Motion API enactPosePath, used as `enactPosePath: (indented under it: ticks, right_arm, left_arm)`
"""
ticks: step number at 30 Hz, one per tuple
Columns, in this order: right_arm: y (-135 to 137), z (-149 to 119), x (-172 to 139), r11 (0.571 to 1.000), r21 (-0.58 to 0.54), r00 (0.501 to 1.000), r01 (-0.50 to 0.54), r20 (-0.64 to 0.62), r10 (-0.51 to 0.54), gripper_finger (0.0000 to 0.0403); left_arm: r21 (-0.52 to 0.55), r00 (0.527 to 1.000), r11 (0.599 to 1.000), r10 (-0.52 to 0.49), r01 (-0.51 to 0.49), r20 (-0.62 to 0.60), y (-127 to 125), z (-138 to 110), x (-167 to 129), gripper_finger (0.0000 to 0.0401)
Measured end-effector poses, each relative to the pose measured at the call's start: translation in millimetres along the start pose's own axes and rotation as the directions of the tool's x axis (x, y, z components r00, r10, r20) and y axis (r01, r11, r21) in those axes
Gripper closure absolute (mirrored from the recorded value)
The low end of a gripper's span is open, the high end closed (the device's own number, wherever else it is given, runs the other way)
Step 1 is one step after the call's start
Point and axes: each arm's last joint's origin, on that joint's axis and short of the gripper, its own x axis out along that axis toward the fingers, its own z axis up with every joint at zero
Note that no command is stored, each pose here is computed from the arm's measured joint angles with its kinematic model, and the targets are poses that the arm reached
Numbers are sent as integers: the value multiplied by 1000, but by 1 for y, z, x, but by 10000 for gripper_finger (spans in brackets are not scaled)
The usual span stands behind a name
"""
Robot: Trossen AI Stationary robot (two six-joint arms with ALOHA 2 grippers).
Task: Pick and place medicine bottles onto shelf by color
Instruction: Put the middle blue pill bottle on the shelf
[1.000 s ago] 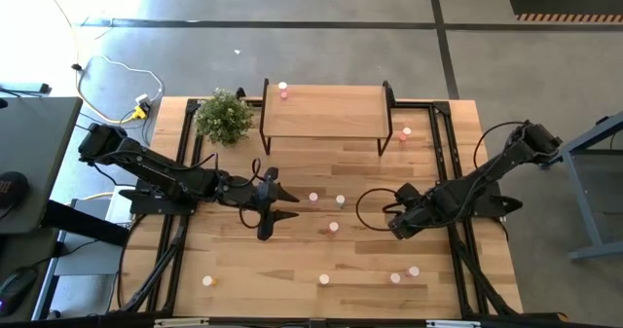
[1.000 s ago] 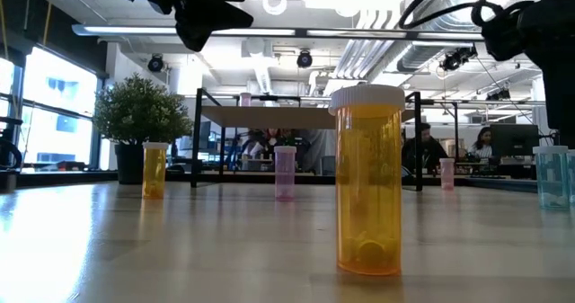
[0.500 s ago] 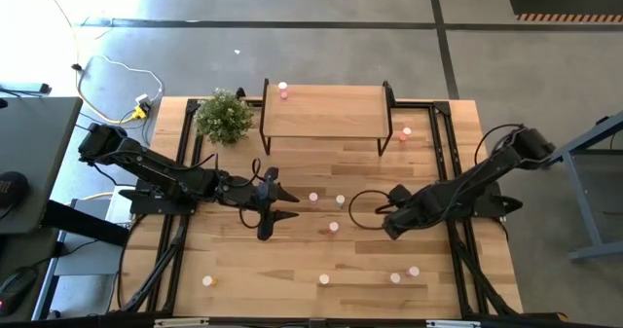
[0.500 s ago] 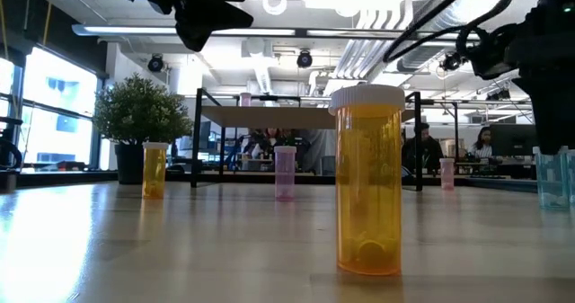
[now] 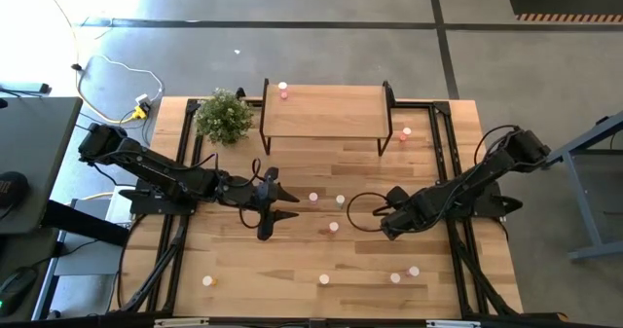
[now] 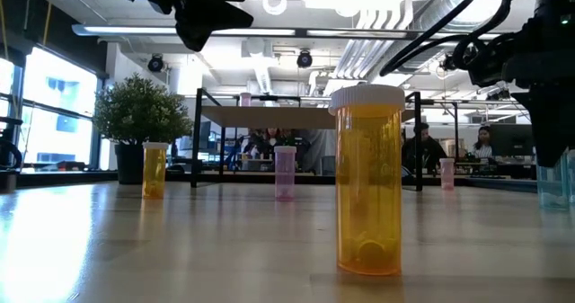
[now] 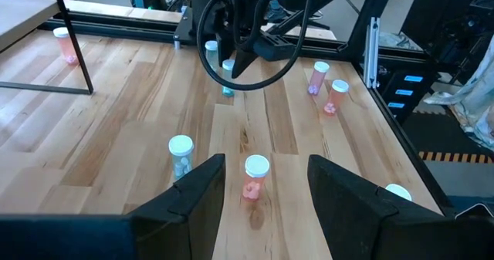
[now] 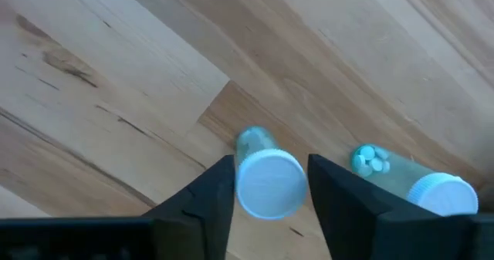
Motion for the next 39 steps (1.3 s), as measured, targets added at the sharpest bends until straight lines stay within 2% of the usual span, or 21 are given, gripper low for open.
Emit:
enactPosePath:
  ticks: [6, 16, 22, 32, 39]
  right_arm:
    - [0, 0, 0, 1000, 0, 1000, 0, 0, 0, 285]
    - [0, -1, -2, 1000, 2, 999, -19, -31, 19, 289]
    - [5, 10, -20, 996, -18, 996, -87, 8, 87, 290]
    - [14, 61, -65, 977, -141, 969, -160, 165, 183, 290]
    - [-3, 114, -93, 969, -210, 947, -131, 264, 185, 290]
  left_arm:
    - [0, 1000, 1000, 0, 0, -1, 0, 0, 0, 227]
    - [0, 1000, 1000, 0, 0, -1, 0, 0, 0, 227]
    - [4, 1000, 1000, 4, -4, 0, 1, 0, 0, 227]
    - [52, 998, 998, 35, -38, 56, 13, 12, -10, 227]
    - [34, 992, 997, 69, -73, 105, 24, 23, -21, 227]
